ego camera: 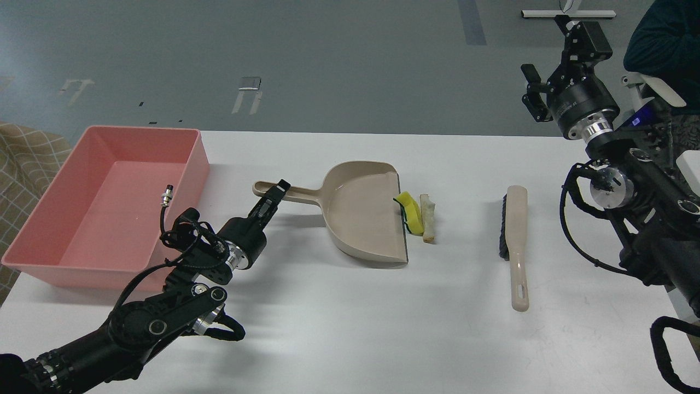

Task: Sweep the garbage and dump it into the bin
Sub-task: 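Move the right gripper down and grasp the wooden brush handle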

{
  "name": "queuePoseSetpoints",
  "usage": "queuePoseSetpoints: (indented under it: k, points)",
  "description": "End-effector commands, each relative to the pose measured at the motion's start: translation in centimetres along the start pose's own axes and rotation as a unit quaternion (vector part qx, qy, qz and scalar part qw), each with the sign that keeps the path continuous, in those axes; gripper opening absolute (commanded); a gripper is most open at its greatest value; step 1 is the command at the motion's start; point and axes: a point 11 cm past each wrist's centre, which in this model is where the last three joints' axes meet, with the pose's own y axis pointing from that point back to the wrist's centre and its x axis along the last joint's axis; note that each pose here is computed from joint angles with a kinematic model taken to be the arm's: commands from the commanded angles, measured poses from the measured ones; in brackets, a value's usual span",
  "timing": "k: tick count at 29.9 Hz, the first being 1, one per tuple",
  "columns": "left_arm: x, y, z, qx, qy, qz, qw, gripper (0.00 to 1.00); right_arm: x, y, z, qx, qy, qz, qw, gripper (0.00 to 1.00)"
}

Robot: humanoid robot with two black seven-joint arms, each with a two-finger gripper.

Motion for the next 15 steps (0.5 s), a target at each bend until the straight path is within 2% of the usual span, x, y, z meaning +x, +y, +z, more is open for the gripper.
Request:
queuePoseSetpoints:
  k: [1,4,5,9,11,15]
  points:
    - [0.1,-0.1,0.1,-0.002,0.000,0.001,1.000,0.00,0.8,1.7,-0.6,-0.040,0.082,-0.043,0.995,1.00]
    - [0.2,0.0,0.1,-0.002,0.001,0.001,1.000,0.00,2.1,5.4,-1.2,-0.096,0.171,-0.093,0.976,1.00]
    - [0.2,0.0,0.1,-0.002,0.001,0.001,1.000,0.00,2.2,5.4,-1.2,-0.096,0.171,-0.093,0.976,1.00]
    - [0.1,-0.1,0.1,-0.003,0.003,0.000,1.000,0.00,3.4,10.7,-1.0,-0.184,0.237,-0.135,0.944,1.00]
    - [0.1,-0.1,0.1,-0.002,0.005,0.001,1.000,0.00,3.5,12.2,-0.8,-0.205,0.252,-0.147,0.934,1.00]
    - [0.0,-0.1,0.2,-0.003,0.006,0.000,1.000,0.00,4.2,16.9,0.3,-0.268,0.320,-0.190,0.889,1.00]
